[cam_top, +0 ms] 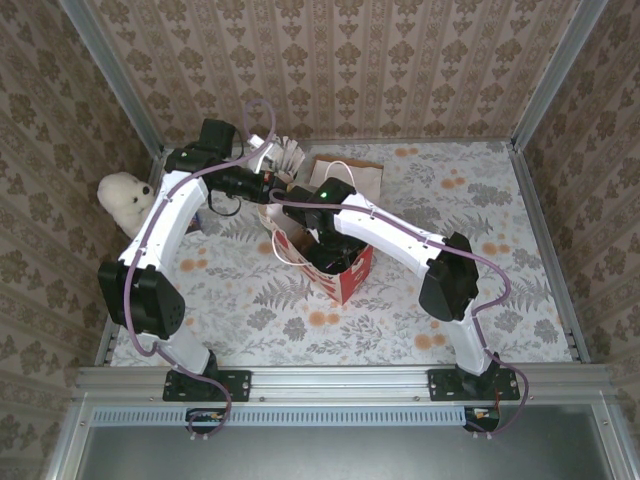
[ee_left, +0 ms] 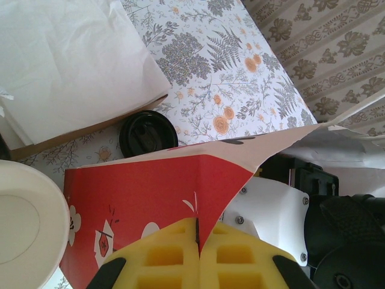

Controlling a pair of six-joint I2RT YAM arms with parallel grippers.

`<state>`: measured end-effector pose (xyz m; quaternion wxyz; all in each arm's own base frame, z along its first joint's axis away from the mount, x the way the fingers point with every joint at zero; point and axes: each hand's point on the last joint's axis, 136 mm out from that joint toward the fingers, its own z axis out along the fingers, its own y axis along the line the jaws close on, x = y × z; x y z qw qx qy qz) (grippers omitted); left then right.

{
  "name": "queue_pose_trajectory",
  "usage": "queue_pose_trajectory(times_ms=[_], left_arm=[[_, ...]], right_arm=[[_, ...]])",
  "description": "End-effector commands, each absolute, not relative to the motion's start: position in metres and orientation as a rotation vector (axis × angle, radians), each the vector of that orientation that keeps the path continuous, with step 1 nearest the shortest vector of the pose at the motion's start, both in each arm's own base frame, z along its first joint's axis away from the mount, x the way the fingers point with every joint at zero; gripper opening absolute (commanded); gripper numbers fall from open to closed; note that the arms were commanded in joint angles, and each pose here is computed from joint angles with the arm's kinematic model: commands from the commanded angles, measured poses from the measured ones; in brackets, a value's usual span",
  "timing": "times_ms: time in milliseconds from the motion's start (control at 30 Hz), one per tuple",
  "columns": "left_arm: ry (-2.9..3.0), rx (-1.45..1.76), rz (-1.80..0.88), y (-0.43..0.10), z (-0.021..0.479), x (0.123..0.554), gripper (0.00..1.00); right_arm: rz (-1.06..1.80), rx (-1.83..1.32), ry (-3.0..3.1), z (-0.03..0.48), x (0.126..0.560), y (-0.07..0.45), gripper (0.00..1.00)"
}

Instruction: Pack the takeout coffee

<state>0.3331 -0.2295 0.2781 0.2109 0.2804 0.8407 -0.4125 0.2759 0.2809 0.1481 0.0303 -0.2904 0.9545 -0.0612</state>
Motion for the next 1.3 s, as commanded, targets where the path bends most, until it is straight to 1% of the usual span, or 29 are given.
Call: queue_pose_trajectory(times_ms=[0, 833, 1267], left_arm=[[2.31, 0.789, -1.173, -0.2345, 0.2869, 0.3343, 0.0], [2.317, 0.795, -1.181, -0.2388, 0.285, 0.3348, 0.0], [2.313, 0.805, -1.177, -0.239, 0.2858, 0.3341, 0.0]], right_arm=[[-0.191, -0.877, 2.898, 0.1617, 0.2794, 0.2751, 0.55], [-0.168, -0.871, 2.879, 0.1607, 0.2804, 0.276, 0.54], [-0.205, -0.853, 2.888, 0.1585, 0.2811, 0.2701, 0.54]])
